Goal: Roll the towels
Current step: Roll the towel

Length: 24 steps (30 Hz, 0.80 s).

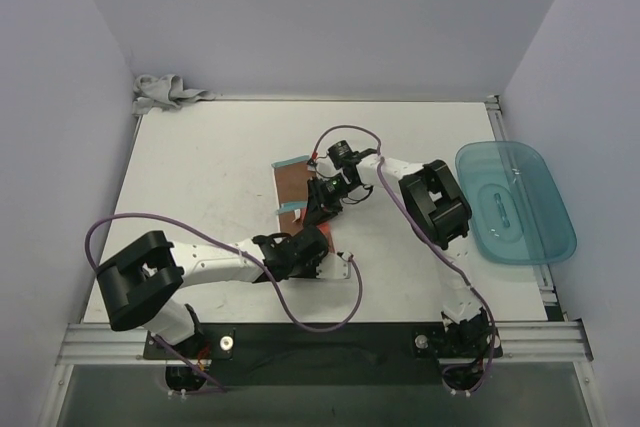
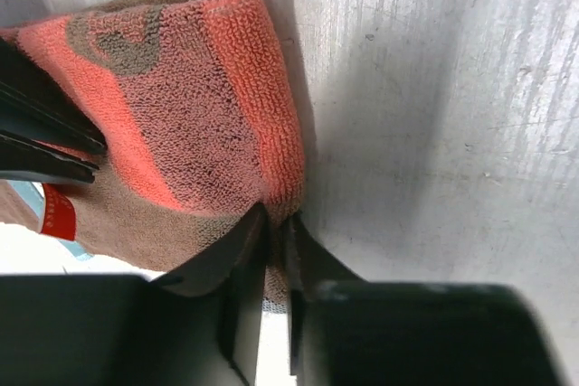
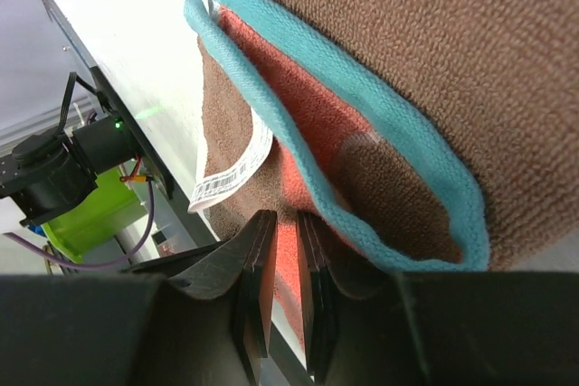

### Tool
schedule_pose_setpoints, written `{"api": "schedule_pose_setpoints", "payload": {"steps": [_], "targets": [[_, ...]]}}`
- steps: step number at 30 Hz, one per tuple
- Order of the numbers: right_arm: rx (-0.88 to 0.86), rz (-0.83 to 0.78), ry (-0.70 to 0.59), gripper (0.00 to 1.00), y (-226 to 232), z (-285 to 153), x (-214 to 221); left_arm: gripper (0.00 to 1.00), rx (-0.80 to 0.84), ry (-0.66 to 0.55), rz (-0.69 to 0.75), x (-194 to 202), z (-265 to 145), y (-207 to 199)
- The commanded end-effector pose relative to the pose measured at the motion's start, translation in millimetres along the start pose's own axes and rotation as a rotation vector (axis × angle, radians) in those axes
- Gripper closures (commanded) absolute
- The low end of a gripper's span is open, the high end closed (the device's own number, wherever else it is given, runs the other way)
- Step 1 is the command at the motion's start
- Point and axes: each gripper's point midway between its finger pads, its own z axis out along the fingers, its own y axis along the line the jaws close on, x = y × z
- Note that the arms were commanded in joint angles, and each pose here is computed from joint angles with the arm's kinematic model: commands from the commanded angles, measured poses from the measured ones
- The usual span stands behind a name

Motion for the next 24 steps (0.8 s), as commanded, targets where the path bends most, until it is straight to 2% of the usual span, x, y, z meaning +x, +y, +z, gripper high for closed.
{"api": "schedule_pose_setpoints", "payload": {"steps": [1, 6, 10, 18, 24], "targets": [[-0.018, -0.016, -0.015, 0.83, 14, -13, 0, 0.86, 0.07, -0.03, -0.003, -5, -1, -13], [-0.033, -0.103, -0.108, 0.78, 48, -48, -23, 0.99, 0.185, -0.04, -0.041, -5, -20, -33], [-0.006, -0.181, -0.16, 0.72, 59, -62, -39, 1.0, 0.254, -0.065, -0.054, -8, -29, -45], [0.027, -0.09, -0.027, 0.77, 13, -14, -21, 1.0, 0.379, -0.14, -0.096, -29, -57, -54], [0.033, -0.039, 0.059, 0.82, -10, 5, 5, 1.0, 0.433, -0.183, -0.168, -37, -74, -40]]}}
